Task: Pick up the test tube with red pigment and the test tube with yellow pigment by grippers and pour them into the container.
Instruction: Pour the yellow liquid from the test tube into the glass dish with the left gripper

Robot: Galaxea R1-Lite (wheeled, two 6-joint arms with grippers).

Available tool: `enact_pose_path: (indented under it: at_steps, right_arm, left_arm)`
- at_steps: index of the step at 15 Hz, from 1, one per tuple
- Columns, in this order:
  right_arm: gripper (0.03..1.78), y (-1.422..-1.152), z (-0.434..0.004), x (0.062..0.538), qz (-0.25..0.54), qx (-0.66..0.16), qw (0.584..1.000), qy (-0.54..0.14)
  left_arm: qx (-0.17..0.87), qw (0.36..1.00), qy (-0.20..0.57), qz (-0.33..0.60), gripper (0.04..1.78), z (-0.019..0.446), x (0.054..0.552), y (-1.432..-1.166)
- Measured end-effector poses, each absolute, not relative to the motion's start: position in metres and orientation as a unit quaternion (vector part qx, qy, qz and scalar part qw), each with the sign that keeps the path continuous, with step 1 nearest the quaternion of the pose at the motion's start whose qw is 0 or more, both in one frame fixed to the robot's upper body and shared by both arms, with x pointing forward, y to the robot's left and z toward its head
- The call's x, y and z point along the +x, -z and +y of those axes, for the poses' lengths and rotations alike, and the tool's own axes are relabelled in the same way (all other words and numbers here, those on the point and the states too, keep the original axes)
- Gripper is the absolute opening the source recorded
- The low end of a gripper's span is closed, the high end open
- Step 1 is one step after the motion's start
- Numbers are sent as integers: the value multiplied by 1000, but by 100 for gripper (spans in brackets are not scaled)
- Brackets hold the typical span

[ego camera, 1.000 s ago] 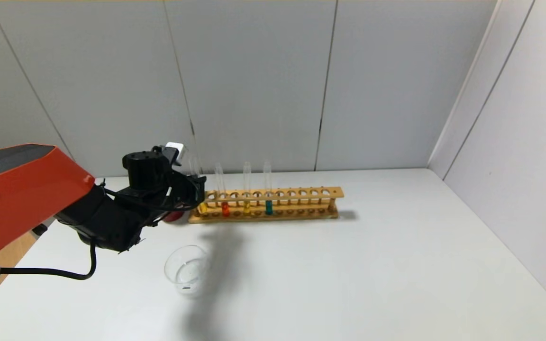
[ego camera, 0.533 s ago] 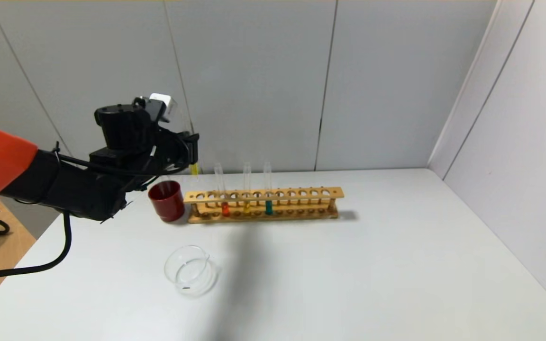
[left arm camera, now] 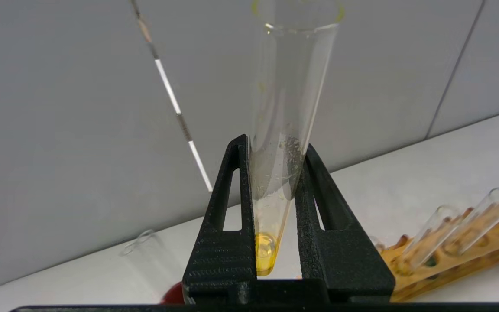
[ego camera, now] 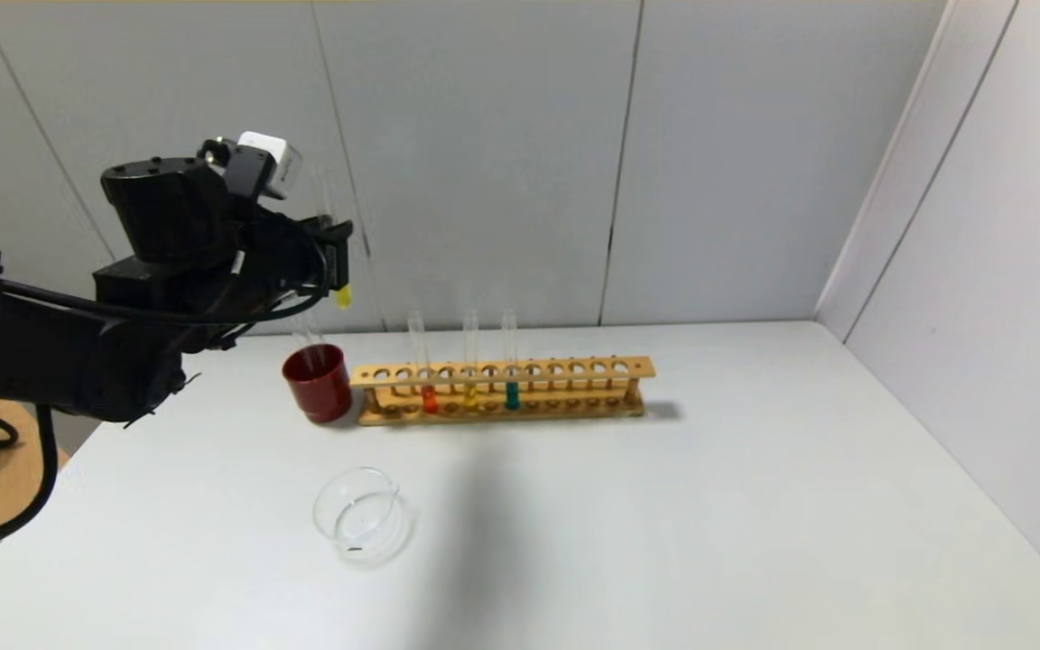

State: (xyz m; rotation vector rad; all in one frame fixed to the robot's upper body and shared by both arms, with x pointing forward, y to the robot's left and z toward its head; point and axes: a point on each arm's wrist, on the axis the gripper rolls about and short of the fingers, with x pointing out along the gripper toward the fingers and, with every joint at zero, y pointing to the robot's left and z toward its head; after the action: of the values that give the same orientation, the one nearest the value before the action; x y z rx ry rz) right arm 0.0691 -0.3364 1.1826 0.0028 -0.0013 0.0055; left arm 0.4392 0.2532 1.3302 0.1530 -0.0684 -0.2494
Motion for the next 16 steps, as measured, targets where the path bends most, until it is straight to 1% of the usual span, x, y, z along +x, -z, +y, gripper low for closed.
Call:
enact_pose_path:
  at_steps: [2, 3, 5, 9, 14, 16]
  right_arm:
    - [175, -1183, -336, 69, -1, 1, 1000, -2]
    - [175, -1183, -336, 69, -1, 1, 1000, -3]
    - [175, -1183, -336, 69, -1, 1, 1000, -3]
    - [175, -1183, -336, 69, -1, 1, 1000, -3]
    - [175, -1183, -336, 69, -1, 1, 1000, -2]
    - [175, -1183, -336, 69, -1, 1, 1000, -3]
  left_arm:
    - [118, 985, 125, -32, 31, 262, 432, -1329]
    - [148, 980, 132, -26, 31, 269, 429, -1324]
    - [185, 970, 159, -18, 31, 279, 416, -1318]
    - [179, 968, 175, -31, 31, 283, 382, -1327]
    - [176, 964, 202, -3, 31, 289, 336, -1310]
    - [200, 954, 222, -1, 31, 291, 317, -1306]
